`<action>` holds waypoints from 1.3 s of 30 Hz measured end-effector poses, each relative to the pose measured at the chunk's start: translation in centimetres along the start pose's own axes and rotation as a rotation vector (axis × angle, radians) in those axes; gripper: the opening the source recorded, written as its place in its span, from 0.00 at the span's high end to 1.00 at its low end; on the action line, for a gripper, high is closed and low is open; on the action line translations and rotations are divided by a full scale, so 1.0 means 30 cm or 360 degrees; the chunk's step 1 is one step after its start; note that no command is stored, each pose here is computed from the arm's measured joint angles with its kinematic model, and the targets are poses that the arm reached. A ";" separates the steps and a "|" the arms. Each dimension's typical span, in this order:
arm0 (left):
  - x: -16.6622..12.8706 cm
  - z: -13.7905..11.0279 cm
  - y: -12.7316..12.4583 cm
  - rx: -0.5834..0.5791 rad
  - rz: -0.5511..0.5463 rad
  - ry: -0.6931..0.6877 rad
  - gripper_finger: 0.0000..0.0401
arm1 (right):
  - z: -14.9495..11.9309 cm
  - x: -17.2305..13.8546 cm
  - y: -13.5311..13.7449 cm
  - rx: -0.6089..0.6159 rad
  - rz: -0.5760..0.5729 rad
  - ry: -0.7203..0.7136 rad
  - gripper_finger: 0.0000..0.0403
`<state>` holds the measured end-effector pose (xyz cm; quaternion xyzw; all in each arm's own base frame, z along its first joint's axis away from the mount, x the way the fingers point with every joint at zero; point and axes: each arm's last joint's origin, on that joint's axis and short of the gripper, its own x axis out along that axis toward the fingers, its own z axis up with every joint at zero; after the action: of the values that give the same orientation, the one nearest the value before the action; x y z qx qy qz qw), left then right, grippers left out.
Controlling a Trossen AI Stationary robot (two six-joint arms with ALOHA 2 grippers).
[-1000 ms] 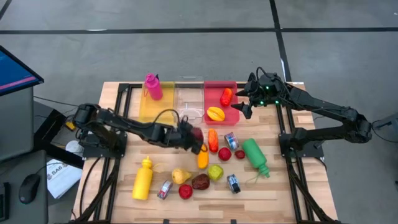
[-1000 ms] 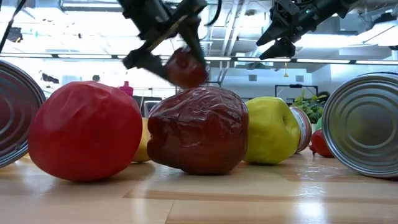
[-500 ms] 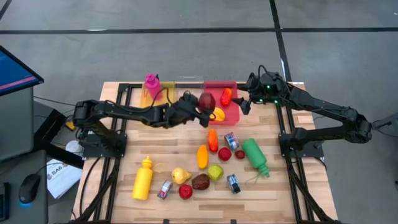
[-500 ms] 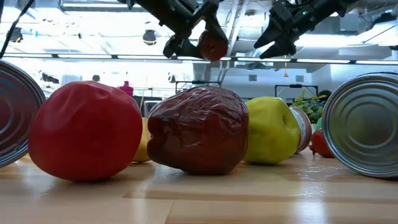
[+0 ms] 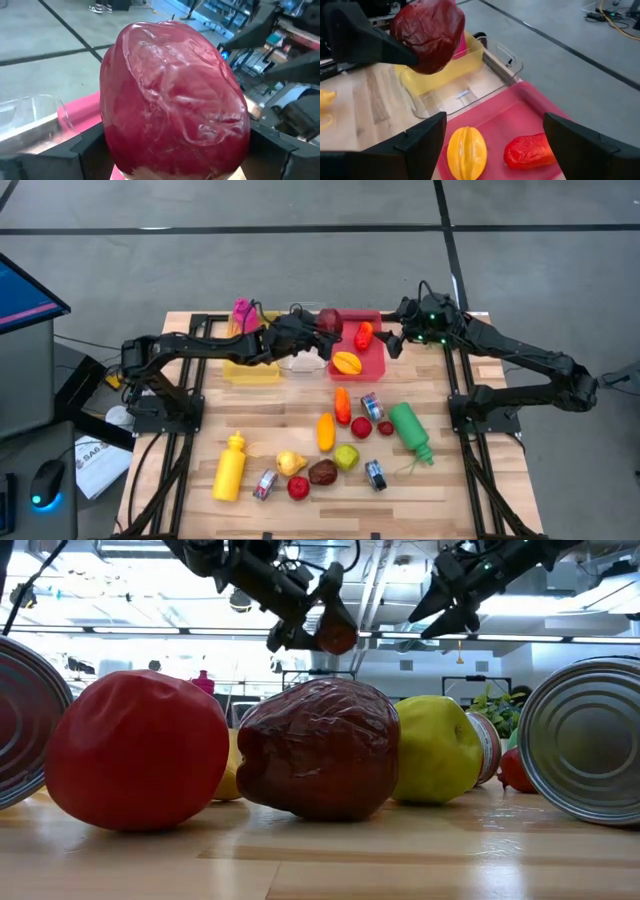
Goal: Pick & Place Food Item
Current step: Put the red apple into the pink bin
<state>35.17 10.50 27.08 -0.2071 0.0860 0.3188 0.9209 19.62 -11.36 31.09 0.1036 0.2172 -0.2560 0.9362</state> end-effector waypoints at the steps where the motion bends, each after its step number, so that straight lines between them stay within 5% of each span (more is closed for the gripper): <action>1: 0.010 -0.010 0.008 0.0014 -0.0001 0.0009 0.19 | -0.002 0.006 -0.001 0.0016 -0.0015 -0.0010 0.19; 6: 0.077 -0.057 0.013 0.0036 -0.0090 -0.0027 0.19 | -0.014 0.050 -0.009 0.0117 -0.0048 0.0035 0.19; 15: 0.161 -0.103 0.034 0.0338 -0.0134 -0.0154 0.19 | -0.046 0.122 -0.013 0.0082 -0.0057 0.0168 0.19; 39: 0.280 -0.198 0.136 0.0154 -0.0086 -0.0130 0.18 | -0.012 0.136 -0.082 -0.0038 -0.0141 0.0010 0.19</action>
<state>39.03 15.43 17.98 -0.1514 0.0581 0.2975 0.9409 21.35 -15.10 28.69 0.0836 0.2275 -0.2944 0.9244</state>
